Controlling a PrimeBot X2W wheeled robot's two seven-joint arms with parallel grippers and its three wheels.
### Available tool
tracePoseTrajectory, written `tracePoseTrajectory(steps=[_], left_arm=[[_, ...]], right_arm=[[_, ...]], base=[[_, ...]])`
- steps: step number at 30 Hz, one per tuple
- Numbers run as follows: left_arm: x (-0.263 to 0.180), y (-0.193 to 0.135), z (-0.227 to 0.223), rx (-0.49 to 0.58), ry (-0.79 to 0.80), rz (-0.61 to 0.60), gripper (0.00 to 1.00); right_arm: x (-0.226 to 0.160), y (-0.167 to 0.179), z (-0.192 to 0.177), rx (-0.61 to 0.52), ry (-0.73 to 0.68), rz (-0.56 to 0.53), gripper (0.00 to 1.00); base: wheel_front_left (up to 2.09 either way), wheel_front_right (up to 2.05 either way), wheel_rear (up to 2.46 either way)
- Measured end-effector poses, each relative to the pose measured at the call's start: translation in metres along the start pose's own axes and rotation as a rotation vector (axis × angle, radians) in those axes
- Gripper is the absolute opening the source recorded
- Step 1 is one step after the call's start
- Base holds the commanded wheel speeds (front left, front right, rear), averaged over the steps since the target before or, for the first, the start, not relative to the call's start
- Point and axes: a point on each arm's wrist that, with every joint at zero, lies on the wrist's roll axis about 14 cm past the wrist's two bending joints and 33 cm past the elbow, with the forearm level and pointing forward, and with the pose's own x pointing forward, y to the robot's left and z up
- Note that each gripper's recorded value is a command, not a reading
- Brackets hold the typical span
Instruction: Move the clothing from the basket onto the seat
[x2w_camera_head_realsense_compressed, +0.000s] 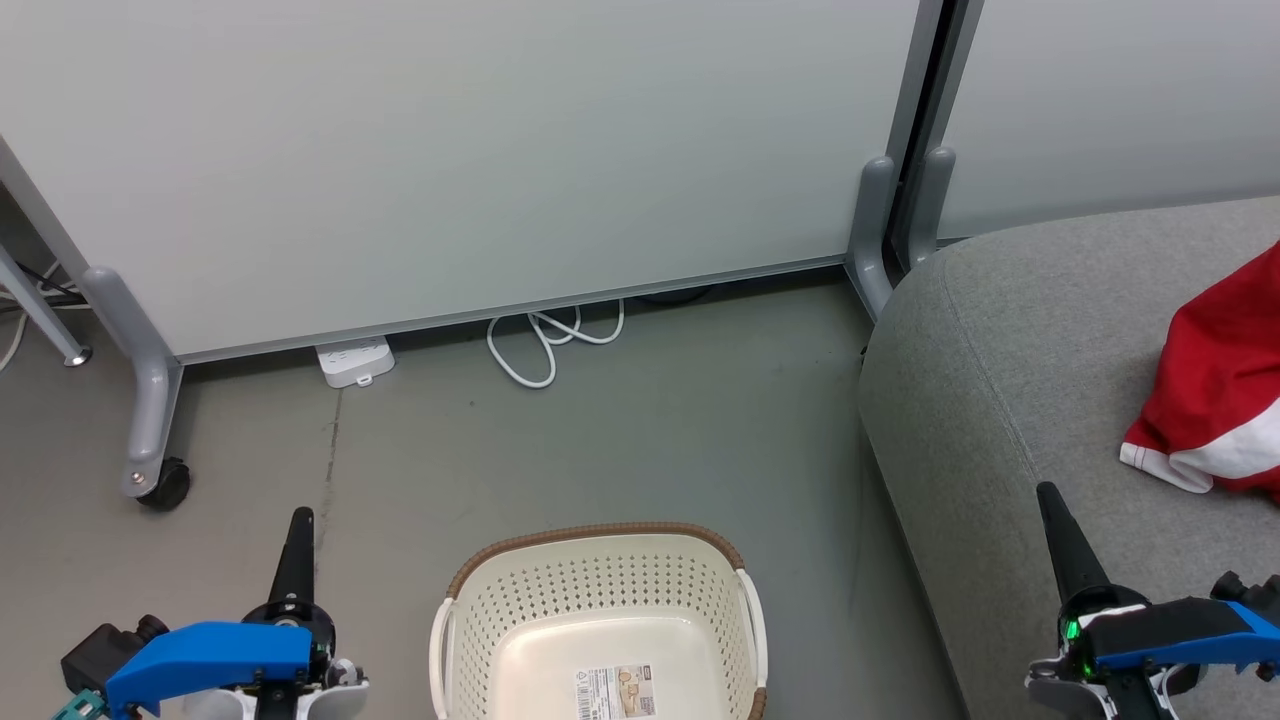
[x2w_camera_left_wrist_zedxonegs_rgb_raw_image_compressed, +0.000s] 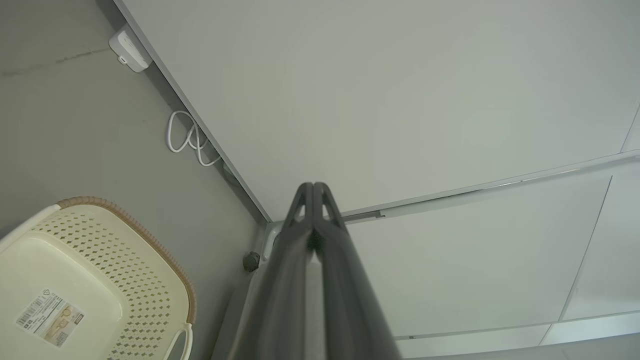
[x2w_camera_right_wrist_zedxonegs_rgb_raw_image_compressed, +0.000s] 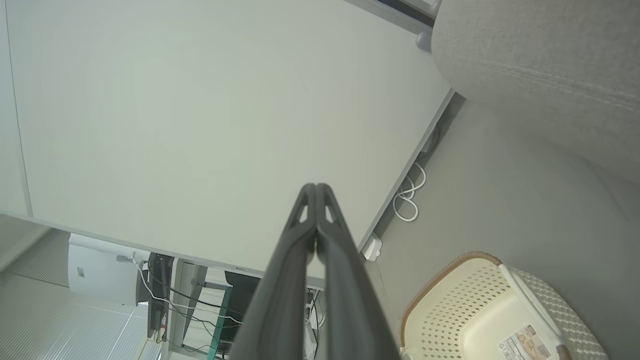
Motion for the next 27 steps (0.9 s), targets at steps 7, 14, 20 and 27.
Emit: tracePoseTrajectory(steps=[7,14,20,27], left_arm=[[0.002,-0.004,0.003,-0.056,-0.004,-0.014,0.0],[0.003,-0.008,0.006,-0.107,-0.008,-0.028,0.0],[0.004,-0.012,0.008,-0.149,-0.009,-0.041,0.0],[0.005,-0.016,0.009,-0.197,-0.006,-0.055,0.0]], right_arm=[[0.0,0.001,0.002,0.067,-0.004,0.005,0.0],[0.001,0.002,0.003,0.129,-0.008,0.011,0.0],[0.003,0.005,0.005,0.18,-0.012,0.023,0.0],[0.004,0.007,0.007,0.237,-0.014,0.033,0.0]], base=[[0.0,0.0,0.0],[0.0,0.0,0.0],[0.0,0.0,0.0],[0.0,0.0,0.0]])
